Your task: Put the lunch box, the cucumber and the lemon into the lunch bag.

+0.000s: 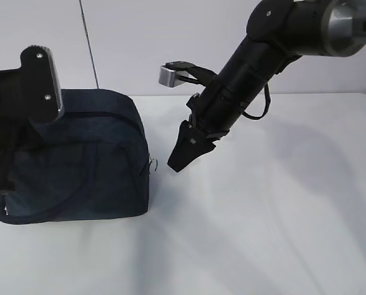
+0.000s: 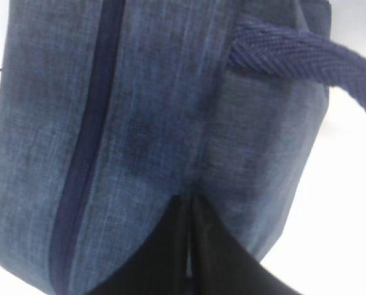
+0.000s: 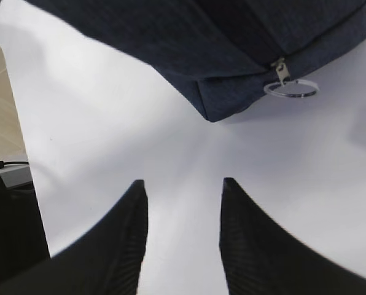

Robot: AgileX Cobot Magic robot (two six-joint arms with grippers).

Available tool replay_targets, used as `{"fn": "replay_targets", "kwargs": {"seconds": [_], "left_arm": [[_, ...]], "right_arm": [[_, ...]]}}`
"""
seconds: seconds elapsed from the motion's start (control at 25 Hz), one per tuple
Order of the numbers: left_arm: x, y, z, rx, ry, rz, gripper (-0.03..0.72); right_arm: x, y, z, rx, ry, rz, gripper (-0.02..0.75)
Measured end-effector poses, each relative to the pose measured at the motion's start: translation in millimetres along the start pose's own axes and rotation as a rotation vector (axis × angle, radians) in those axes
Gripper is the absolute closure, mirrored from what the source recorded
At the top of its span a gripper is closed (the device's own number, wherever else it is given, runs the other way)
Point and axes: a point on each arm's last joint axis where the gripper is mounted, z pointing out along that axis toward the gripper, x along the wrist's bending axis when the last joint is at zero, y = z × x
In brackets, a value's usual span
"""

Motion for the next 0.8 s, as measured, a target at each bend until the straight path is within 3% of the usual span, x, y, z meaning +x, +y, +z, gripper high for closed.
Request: {"fn": "replay_targets", "kwargs": {"seconds": [0.36, 0.64, 0.8], "left_arm": [[-1.9, 1, 0, -0.014, -0.021, -0.04, 0.666], [-1.7, 2, -2, -0.008, -0.04, -0.079, 0.363], [7.8, 9, -22, -0.025, -0.057, -0.157, 0.305]], "right_arm": [[-6, -3, -5, -0.026, -0.004, -0.042, 0.454], [-6, -3, -5, -0.028, -0.003, -0.042, 0.454], [-6, -3, -5, -0.028, -0.003, -0.036, 0.454]]}}
